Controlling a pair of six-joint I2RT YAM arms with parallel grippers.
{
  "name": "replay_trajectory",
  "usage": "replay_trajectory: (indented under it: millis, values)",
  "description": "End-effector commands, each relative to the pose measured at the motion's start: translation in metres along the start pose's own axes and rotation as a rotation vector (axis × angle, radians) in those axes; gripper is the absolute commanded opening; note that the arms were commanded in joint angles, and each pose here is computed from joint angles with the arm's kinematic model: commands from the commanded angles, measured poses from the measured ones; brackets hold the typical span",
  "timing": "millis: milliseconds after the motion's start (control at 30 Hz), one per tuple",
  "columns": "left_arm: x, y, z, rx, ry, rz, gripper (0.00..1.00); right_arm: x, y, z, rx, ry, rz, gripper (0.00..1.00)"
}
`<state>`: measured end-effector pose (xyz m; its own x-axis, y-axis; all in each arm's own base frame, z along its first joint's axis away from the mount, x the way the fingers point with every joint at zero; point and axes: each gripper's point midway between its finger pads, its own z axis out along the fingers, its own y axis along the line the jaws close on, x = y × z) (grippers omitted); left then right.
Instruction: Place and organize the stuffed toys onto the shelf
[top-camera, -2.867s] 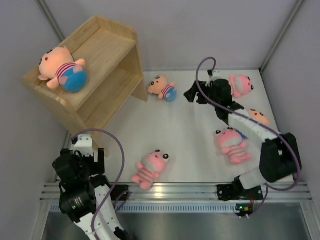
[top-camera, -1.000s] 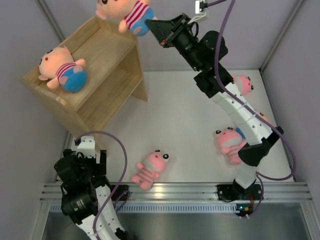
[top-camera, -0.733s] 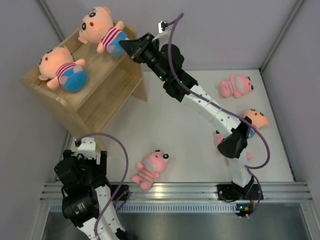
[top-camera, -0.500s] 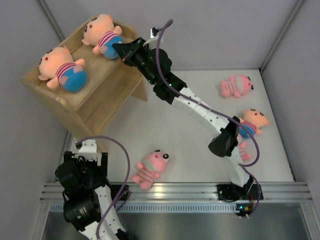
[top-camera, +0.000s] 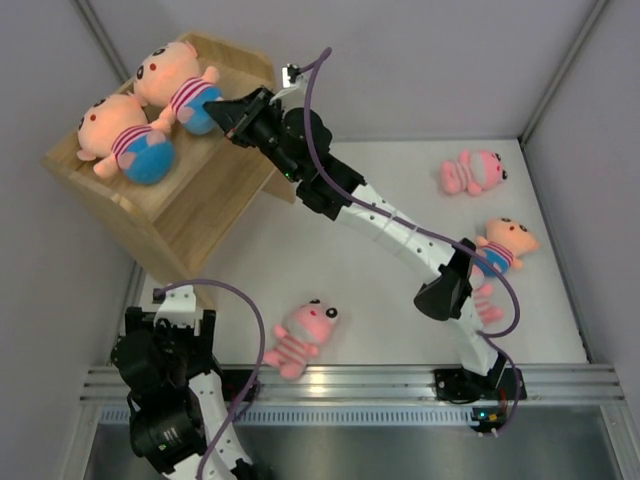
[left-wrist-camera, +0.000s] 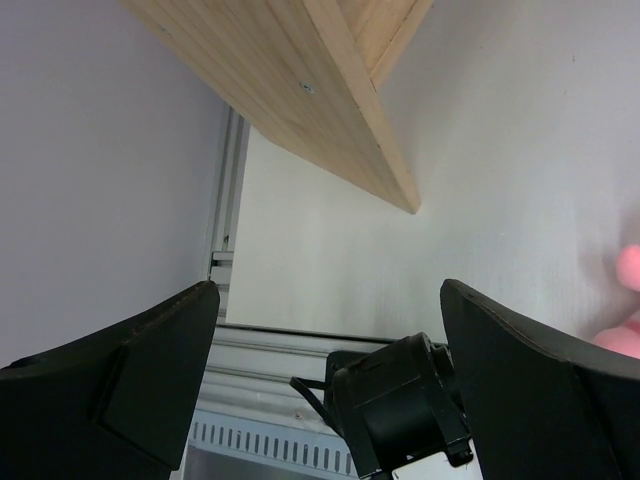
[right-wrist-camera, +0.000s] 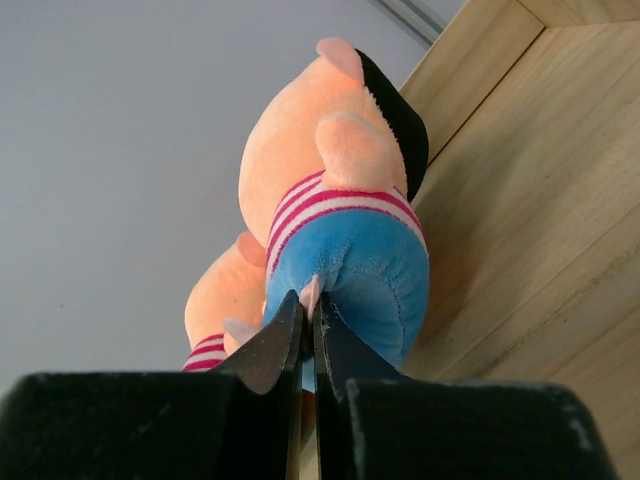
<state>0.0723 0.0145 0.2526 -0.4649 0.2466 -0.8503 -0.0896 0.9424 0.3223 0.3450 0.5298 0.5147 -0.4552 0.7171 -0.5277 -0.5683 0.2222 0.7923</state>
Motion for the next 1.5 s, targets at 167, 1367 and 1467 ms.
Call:
replay_trajectory:
  millis: [167, 1367, 1467]
  values:
    - [0.000, 0.000, -0.011, -0.024, -0.012, 0.016, 0.99, 0.011, 0.037, -0.009, -0.081, 0.053, 0.052, 0.00]
    - [-0.001, -0.011, -0.001, 0.063, -0.005, 0.031, 0.98, -0.253, -0.386, -0.545, 1.543, -0.652, 0.030, 0.99]
    - [0.000, -0.011, -0.001, 0.060, -0.008, 0.028, 0.98, -0.242, -0.404, -0.570, 1.622, -0.644, 0.063, 0.99]
